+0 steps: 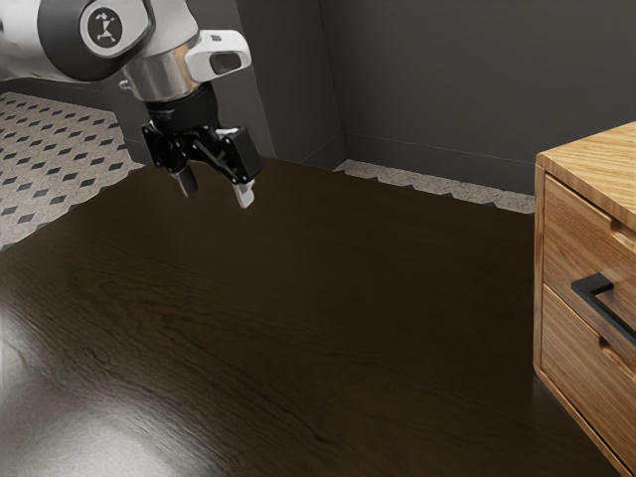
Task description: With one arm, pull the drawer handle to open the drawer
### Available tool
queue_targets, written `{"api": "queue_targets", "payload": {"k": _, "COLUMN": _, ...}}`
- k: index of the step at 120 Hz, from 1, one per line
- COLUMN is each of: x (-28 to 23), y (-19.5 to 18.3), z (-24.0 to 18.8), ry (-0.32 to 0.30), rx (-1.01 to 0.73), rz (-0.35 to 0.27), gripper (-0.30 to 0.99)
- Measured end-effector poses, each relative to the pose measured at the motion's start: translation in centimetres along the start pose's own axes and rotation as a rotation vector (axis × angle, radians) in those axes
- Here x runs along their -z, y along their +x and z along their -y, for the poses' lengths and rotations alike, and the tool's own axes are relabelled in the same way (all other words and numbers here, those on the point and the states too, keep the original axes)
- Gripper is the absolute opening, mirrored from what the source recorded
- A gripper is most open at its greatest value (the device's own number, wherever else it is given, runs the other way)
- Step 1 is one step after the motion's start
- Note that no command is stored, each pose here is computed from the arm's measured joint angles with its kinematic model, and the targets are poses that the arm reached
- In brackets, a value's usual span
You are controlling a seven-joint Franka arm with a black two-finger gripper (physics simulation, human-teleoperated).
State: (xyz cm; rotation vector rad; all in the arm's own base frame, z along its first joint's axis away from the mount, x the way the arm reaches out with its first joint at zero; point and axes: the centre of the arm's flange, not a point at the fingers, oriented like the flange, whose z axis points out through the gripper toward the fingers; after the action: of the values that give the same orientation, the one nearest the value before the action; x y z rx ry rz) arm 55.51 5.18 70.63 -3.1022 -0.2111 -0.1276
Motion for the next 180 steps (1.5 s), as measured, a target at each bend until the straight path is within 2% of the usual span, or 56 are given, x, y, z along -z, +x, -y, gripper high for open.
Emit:
{"api": "queue_targets", "payload": {"k": 12, "x": 0.0, "y": 0.0, "z": 0.0, "ry": -0.002, "rx": -0.019, "rz": -0.004, "gripper": 0.69}}
{"api": "queue_targets", "payload": {"k": 25, "x": 0.5, "y": -0.2, "z": 0.9, "ry": -0.034, "rx": -0.019, "rz": -0.012, "gripper": 0.69}}
{"api": "queue_targets", "payload": {"k": 38, "x": 8.9, "y": -4.0, "z": 3.1, "ry": -0.061, "rx": -0.004, "rz": -0.164, "gripper": 0.69}}
{"api": "queue_targets", "payload": {"k": 48, "x": 10.8, "y": -5.2, "z": 3.4, "ry": -0.048, "rx": -0.004, "rz": -0.194, "gripper": 0.69}}
{"api": "queue_targets", "payload": {"k": 55, "x": 10.1, "y": -4.7, "z": 0.4, "ry": -0.036, "rx": -0.057, "rz": -0.180, "gripper": 0.69}}
{"api": "queue_targets", "payload": {"k": 71, "x": 6.6, "y": -2.7, "z": -10.5, "ry": -0.058, "rx": -0.245, "rz": -0.143, "gripper": 0.69}}
{"api": "queue_targets", "payload": {"k": 84, "x": 4.9, "y": -3.5, "z": -19.2, "ry": -0.088, "rx": -0.382, "rz": -0.138, "gripper": 0.69}}
{"api": "queue_targets", "payload": {"k": 97, "x": 3.8, "y": -3.5, "z": -22.6, "ry": -0.107, "rx": -0.414, "rz": -0.145, "gripper": 0.69}}
{"api": "queue_targets", "payload": {"k": 114, "x": 2.2, "y": -2.6, "z": -22.9, "ry": -0.117, "rx": -0.364, "rz": -0.154, "gripper": 0.69}}
{"api": "queue_targets", "payload": {"k": 131, "x": -0.3, "y": -3.2, "z": -24.8, "ry": -0.161, "rx": -0.148, "rz": -0.090, "gripper": 0.69}}
{"api": "queue_targets", "payload": {"k": 156, "x": -2.9, "y": -3.6, "z": -25.6, "ry": -0.203, "rx": 0.151, "rz": -0.120, "gripper": 0.69}}
{"api": "queue_targets", "payload": {"k": 180, "x": -3.8, "y": -4.8, "z": -26.7, "ry": -0.282, "rx": 0.363, "rz": -0.200, "gripper": 0.69}}
